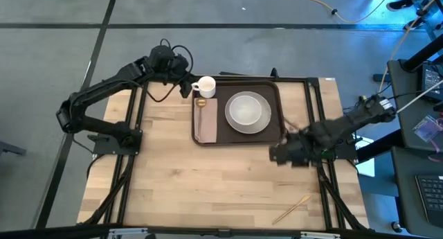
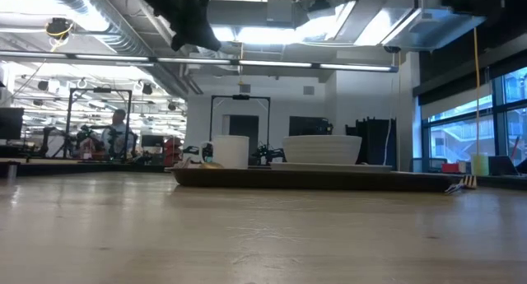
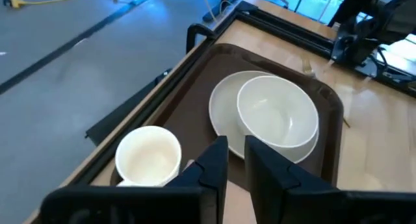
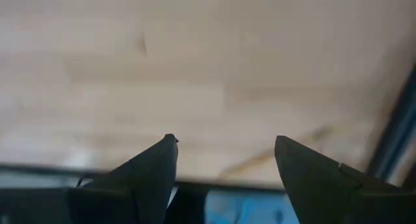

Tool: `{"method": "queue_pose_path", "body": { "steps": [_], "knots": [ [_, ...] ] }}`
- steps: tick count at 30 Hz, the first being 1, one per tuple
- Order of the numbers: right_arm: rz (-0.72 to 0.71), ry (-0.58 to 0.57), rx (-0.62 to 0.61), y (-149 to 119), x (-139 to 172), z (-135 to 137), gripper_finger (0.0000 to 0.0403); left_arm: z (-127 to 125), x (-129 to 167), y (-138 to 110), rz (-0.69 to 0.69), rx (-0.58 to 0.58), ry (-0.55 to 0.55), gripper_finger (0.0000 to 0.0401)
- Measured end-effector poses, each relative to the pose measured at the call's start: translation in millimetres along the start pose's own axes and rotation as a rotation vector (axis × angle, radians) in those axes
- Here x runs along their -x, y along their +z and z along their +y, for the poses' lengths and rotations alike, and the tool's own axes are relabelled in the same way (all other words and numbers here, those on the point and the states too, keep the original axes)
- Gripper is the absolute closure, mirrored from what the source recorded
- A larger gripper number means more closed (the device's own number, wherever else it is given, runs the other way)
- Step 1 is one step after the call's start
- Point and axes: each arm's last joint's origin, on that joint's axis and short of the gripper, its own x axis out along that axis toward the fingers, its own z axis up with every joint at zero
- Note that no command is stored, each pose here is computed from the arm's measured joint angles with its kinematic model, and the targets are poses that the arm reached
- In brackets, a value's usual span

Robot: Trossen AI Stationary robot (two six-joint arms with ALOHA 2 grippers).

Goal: Set up tray
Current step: Put the gold knife on the light brown napkin to the right of the gold spoon

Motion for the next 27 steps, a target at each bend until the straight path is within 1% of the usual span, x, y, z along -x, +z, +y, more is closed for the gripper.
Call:
{"method": "queue_pose_path", "body": {
  "steps": [2, 5, 7, 10, 13, 17, 20, 24, 27],
  "knots": [
    [0.054, -0.006, -0.053, -17, -14, -4, 0.0146, 0, 0, 0, 0.0, -0.001, -0.003, 0.0354],
    [0.113, -0.067, -0.128, -43, -37, -13, 0.0146, -1, -3, 0, 0.007, -0.062, -0.004, 0.0354],
    [0.157, -0.11, -0.11, -58, -50, -14, 0.0146, -2, -3, 0, -0.001, -0.092, -0.007, 0.0354],
    [0.143, -0.151, -0.074, -74, -75, -12, 0.0146, -2, -6, 2, -0.02, -0.101, -0.01, 0.0354],
    [0.162, -0.19, -0.051, -87, -99, -10, 0.0146, -2, -8, 6, -0.05, -0.104, -0.015, 0.0354],
    [0.174, -0.2, -0.034, -98, -126, -7, 0.0146, -2, -8, 6, -0.051, -0.098, -0.019, 0.0354],
    [0.141, -0.197, -0.026, -102, -146, -5, 0.0146, -3, -8, 6, -0.05, -0.098, -0.028, 0.0354],
    [0.102, -0.242, -0.01, -105, -168, -10, 0.0146, -5, -9, 5, -0.048, -0.129, -0.041, 0.0354],
    [0.106, -0.277, -0.002, -109, -177, -15, 0.0146, -6, -9, 5, -0.047, -0.146, -0.045, 0.0354]
  ]
}}
